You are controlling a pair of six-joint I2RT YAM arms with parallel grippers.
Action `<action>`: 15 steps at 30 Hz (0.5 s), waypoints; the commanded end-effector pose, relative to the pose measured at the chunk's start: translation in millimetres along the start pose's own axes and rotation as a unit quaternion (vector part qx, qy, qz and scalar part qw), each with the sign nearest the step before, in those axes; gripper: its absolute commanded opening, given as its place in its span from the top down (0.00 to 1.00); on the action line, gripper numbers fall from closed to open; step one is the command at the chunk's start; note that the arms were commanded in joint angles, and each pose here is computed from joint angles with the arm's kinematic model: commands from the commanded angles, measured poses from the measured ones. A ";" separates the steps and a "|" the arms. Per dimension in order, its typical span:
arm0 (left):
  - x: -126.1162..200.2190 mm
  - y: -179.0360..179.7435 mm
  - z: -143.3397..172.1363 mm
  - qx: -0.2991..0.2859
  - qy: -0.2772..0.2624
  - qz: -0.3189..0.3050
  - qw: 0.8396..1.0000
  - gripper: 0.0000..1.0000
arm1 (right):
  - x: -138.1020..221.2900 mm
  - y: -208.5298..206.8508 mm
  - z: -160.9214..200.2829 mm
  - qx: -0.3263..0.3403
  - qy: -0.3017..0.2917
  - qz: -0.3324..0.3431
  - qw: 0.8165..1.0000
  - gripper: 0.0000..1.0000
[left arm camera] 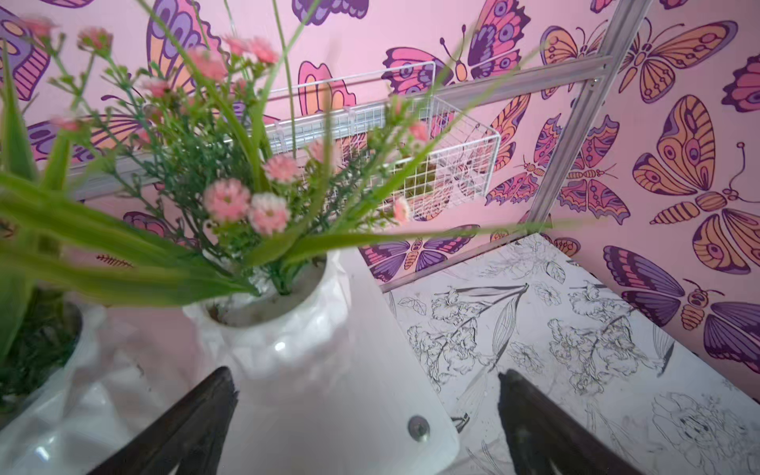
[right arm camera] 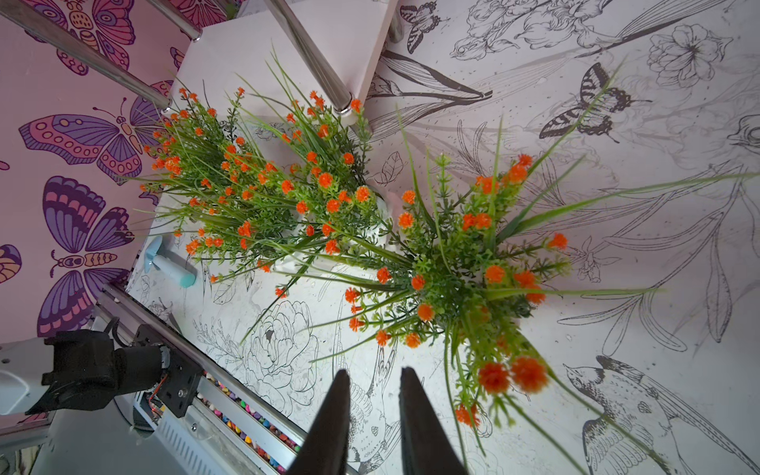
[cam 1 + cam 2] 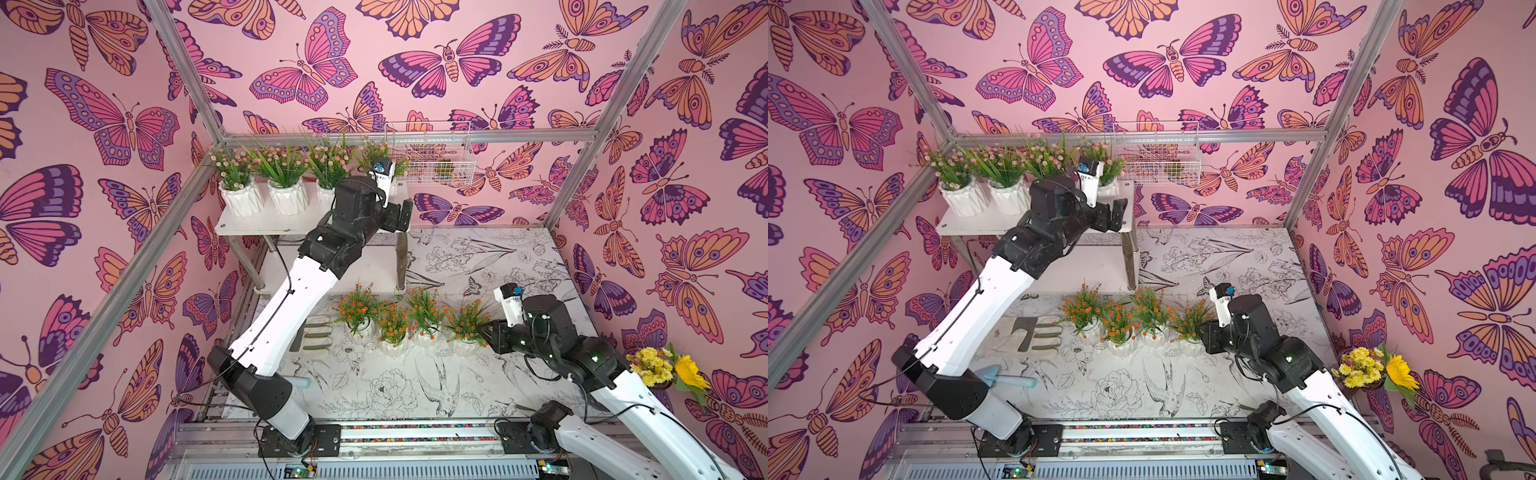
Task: Place the baby's breath potted plants on the rack by color
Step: Place the baby's breath potted plant on the rack, then pick up the baby's breath potted plant from the center of the board.
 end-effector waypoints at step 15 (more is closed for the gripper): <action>71.2 -18.9 69.9 0.011 -0.021 0.103 0.994 0.00 | 34.8 -44.8 9.4 -0.045 0.000 0.141 0.989 0.74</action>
Point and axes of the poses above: each gripper's point midway between its finger pads, its own x axis back along the fingers, its own y axis along the line the jaws close on, z = x × y, the point moved 5 cm from there along x, back along the fingers, and after that the axes turned 14 degrees about x, right-handed, at the moved point
